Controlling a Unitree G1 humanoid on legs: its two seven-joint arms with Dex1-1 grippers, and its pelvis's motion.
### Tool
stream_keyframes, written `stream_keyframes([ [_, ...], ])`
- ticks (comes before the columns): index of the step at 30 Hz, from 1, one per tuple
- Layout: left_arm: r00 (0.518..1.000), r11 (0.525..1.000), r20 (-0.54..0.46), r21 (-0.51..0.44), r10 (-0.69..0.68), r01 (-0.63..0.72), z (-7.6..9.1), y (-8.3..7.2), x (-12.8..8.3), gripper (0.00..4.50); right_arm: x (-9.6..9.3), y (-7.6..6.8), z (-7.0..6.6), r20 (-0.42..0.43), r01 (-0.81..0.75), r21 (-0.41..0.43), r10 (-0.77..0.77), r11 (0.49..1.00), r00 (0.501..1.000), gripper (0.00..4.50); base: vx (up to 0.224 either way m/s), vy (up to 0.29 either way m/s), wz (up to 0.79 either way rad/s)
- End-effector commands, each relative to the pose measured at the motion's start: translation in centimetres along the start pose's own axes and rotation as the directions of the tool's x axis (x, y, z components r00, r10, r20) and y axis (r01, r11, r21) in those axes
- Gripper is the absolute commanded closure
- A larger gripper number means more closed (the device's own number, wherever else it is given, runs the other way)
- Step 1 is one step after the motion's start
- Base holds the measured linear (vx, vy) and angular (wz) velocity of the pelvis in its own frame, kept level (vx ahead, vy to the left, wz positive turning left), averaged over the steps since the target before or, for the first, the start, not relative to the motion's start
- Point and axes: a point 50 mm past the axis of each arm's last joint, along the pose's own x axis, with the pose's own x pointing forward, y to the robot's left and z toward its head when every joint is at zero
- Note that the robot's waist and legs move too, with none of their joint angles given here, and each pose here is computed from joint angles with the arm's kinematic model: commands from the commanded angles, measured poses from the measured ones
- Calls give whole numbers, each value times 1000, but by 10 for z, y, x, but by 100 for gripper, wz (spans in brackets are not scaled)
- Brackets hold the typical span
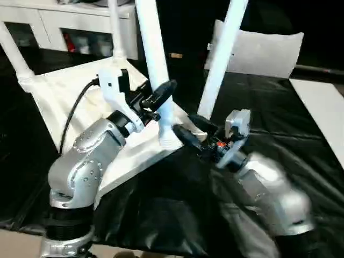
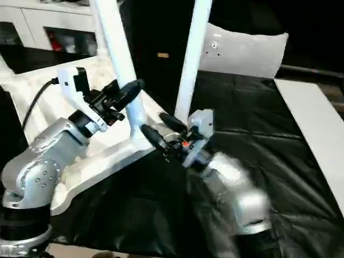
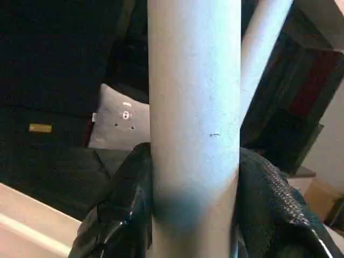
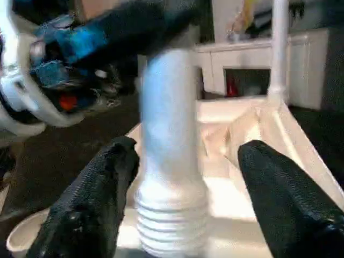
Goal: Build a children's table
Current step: Pick table leg
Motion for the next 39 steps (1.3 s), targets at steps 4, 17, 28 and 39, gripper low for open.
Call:
stream_keyframes([
  [4, 990, 990, -36, 15, -137, 138, 4, -9, 3, 263, -5, -11, 22, -47, -62, 7, 62, 998, 997, 51, 0, 0, 0],
  [17, 892, 897, -128, 30, -434, 441, 5, -38, 7, 263, 0, -15, 27, -265, -279, 40, 279, 959, 923, 0, 0, 0, 0],
  [28, 833, 839, -157, 39, -531, 542, 1, -49, 6, 263, 2, -8, 24, -281, -364, 122, 384, 923, 880, 0, 0, 0, 0],
  [39, 819, 822, -131, 42, -559, 568, 2, -54, 7, 263, -2, -5, 20, -273, -387, 199, 430, 900, 861, 93, 0, 0, 0],
])
